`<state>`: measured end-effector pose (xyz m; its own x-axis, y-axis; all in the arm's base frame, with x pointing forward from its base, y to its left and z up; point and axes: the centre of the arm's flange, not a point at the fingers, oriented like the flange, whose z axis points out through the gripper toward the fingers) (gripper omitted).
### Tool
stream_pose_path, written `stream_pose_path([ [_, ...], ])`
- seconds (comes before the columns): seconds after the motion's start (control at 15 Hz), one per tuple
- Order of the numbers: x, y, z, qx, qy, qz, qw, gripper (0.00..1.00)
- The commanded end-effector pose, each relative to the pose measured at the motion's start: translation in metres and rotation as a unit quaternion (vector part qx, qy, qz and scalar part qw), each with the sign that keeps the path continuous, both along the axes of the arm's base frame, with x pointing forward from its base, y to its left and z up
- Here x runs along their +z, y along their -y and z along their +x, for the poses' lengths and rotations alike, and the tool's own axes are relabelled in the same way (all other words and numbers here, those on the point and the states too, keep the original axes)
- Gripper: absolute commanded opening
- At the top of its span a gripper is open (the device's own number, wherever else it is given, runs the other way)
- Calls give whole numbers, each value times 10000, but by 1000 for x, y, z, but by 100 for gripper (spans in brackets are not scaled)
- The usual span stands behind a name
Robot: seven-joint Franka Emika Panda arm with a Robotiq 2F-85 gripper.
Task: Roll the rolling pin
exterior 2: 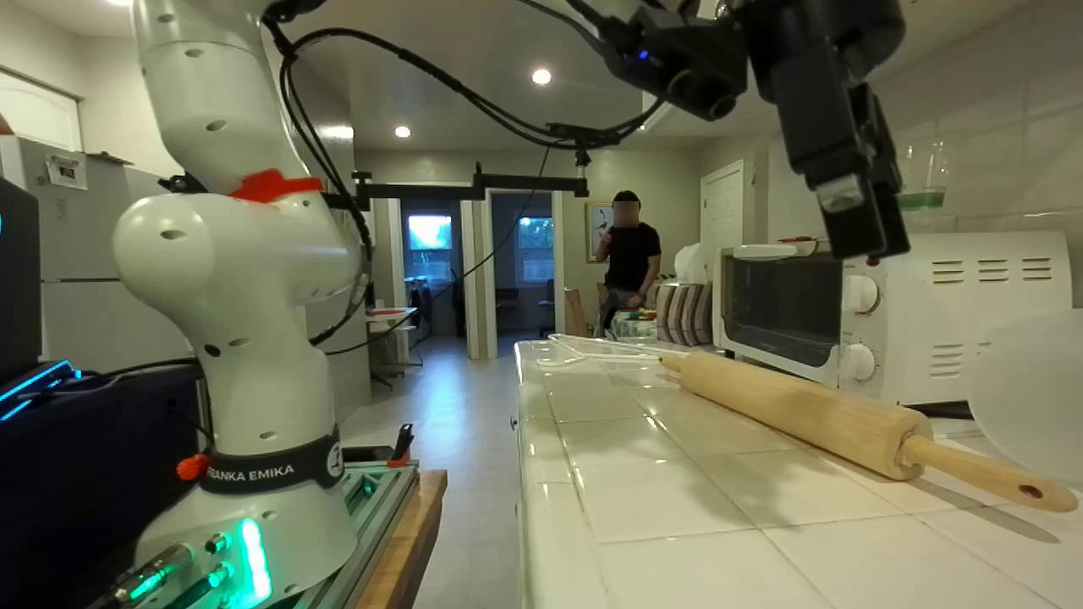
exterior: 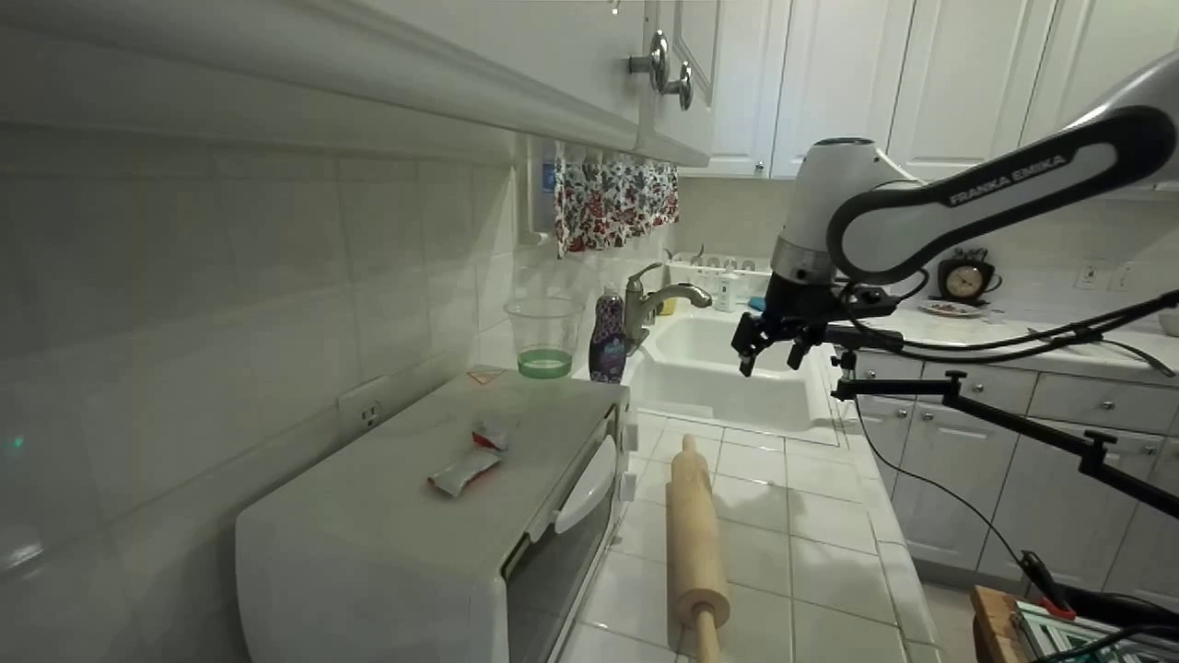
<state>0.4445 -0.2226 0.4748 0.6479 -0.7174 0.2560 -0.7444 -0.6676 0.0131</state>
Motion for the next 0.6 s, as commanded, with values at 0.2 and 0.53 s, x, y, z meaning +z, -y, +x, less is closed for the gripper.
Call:
stream_pose_path([
  [0.2, 43, -16, -45, 894, -121, 155, 9958, 100],
  [0.53, 47, -21, -55, 1090, -142, 159, 9938, 100],
])
